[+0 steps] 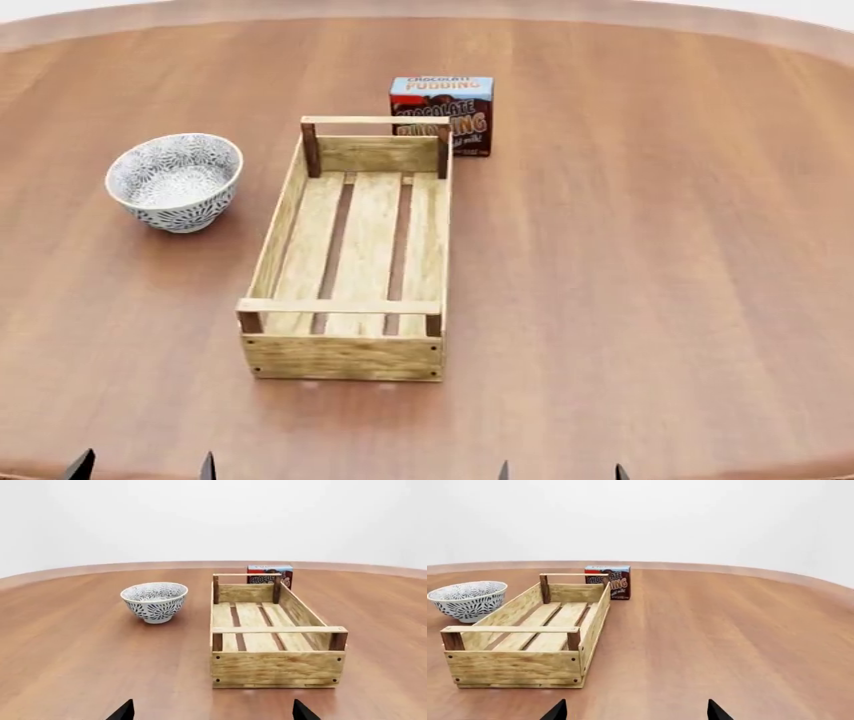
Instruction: Pick up the bowl on the left and put it in the tray.
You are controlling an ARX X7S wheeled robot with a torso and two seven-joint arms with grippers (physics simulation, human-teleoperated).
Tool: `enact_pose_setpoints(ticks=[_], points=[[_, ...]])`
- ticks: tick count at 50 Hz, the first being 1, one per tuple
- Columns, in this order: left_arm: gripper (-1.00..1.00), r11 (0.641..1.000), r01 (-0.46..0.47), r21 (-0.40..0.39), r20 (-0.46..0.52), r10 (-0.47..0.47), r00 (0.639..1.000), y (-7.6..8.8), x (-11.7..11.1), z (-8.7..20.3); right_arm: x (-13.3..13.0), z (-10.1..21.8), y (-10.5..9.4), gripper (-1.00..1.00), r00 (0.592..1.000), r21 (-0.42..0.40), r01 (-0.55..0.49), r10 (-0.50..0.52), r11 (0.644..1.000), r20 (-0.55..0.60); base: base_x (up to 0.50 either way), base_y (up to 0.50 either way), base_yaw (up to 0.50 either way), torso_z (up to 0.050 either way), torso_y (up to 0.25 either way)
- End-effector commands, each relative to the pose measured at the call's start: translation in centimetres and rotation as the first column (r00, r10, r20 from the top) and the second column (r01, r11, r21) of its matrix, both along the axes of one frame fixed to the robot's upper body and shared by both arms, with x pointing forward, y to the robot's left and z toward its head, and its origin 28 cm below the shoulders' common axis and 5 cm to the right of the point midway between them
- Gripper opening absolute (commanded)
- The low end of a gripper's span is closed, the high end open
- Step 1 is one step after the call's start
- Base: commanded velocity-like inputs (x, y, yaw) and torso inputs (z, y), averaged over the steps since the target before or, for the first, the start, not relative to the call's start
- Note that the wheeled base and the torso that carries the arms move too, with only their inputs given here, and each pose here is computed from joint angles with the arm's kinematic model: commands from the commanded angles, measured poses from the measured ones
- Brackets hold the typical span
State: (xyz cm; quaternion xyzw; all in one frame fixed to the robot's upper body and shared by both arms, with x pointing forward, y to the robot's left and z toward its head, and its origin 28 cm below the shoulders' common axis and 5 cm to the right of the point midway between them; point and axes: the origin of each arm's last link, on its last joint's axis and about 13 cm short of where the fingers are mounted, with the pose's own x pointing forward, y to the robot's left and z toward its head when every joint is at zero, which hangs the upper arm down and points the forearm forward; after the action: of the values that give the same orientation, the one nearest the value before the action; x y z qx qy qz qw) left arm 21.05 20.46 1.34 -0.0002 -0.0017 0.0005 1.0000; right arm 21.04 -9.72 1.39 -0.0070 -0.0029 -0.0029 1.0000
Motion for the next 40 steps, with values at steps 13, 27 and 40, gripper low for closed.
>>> enact_pose_setpoints(ticks=[13, 27, 40], points=[[1.00, 1.000, -0.003, 0.000, -0.009, 0.003, 1.000, 0.12, -0.07, -0.14, -0.17, -0.02, 0.16, 1.00, 1.000, -0.003, -0.008, 0.008, 1.000, 0.013, 0.00, 0.50, 0.00, 0.000, 0.000], [1.00, 1.000, -0.003, -0.003, -0.012, 0.003, 1.000, 0.14, -0.05, -0.21, -0.17, 0.00, 0.16, 1.00, 1.000, -0.003, -0.005, 0.005, 1.000, 0.015, 0.00, 0.50, 0.00, 0.000, 0.000], [1.00, 1.000, -0.003, -0.004, -0.012, 0.003, 1.000, 0.14, -0.02, -0.25, -0.17, 0.01, 0.15, 1.00, 1.000, -0.004, -0.003, 0.003, 1.000, 0.018, 0.00, 0.50, 0.00, 0.000, 0.000]])
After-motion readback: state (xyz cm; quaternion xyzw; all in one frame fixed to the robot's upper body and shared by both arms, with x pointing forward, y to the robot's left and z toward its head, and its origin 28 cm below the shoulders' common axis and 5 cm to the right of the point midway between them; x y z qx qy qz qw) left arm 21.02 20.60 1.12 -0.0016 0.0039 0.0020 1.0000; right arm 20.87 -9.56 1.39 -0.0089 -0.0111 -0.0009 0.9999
